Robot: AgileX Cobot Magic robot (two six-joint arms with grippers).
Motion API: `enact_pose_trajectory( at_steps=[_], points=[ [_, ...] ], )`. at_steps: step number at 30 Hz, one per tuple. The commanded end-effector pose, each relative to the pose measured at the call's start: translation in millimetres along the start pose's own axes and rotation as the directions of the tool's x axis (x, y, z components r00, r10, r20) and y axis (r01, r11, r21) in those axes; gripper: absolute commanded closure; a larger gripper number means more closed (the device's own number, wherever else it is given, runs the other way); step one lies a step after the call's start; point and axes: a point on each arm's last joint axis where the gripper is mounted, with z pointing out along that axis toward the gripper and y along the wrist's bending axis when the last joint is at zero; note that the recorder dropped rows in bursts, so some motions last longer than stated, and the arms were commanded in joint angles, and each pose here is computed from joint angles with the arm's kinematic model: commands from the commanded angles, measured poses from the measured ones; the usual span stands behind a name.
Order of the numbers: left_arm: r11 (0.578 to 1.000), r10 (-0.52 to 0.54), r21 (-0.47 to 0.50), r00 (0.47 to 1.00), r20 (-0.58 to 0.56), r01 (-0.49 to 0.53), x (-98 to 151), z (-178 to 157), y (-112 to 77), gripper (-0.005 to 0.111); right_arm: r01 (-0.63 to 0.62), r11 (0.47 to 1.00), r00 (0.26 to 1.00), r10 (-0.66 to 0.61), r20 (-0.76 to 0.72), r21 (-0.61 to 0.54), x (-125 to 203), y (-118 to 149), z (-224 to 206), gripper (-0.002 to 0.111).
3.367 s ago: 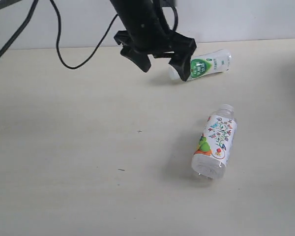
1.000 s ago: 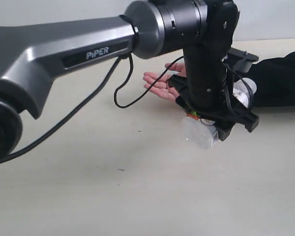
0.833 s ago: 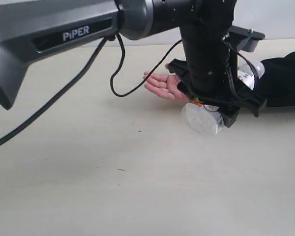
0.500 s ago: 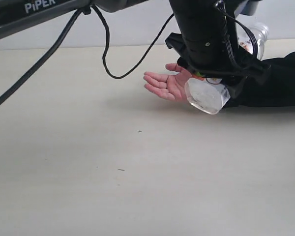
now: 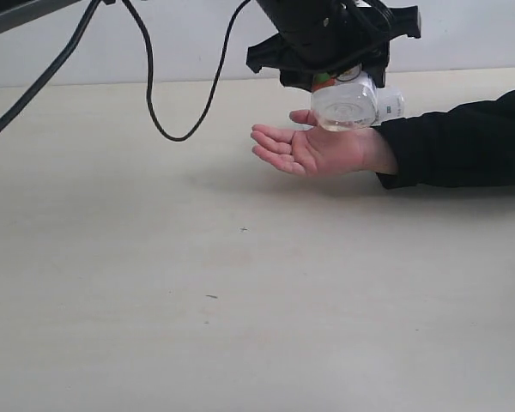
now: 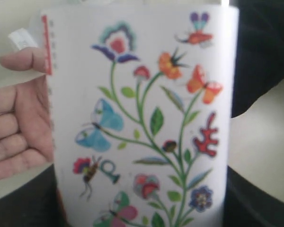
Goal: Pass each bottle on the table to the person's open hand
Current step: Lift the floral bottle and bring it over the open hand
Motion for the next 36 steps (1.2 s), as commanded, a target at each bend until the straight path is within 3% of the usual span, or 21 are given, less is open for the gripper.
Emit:
enact_pose_trajectory(
  at_steps=[1, 7, 14, 25, 28, 36],
  points=[
    [0.993, -0.096, 0.060, 0.994, -0.053, 0.099, -3, 16, 12.6, 0.106, 0.004, 1.000, 1.000, -0.004, 0.016, 0.008, 0, 0, 0, 0.108],
    [0.968, -0.204, 0.120, 0.968, -0.144, 0.222, -6, 39, 36.8, 0.106, 0.004, 1.000, 1.000, -0.004, 0.016, 0.008, 0, 0, 0, 0.108],
    [0.955, -0.265, 0.088, 0.949, -0.172, 0.282, -14, 47, 67.7, 0.106, 0.004, 1.000, 1.000, -0.004, 0.016, 0.008, 0, 0, 0, 0.108],
    [0.967, -0.215, 0.099, 0.962, -0.167, 0.233, -15, 47, 70.7, 0.106, 0.004, 1.000, 1.000, -0.004, 0.016, 0.008, 0, 0, 0, 0.108],
    [0.973, -0.188, 0.104, 0.969, -0.163, 0.207, -16, 47, 70.7, 0.097, 0.004, 1.000, 1.000, -0.004, 0.016, 0.008, 0, 0, 0, 0.108],
    [0.976, -0.179, 0.098, 0.973, -0.144, 0.194, -17, 47, 71.6, 0.055, 0.004, 1.000, 1.000, -0.004, 0.016, 0.008, 0, 0, 0, 0.108]
  ],
)
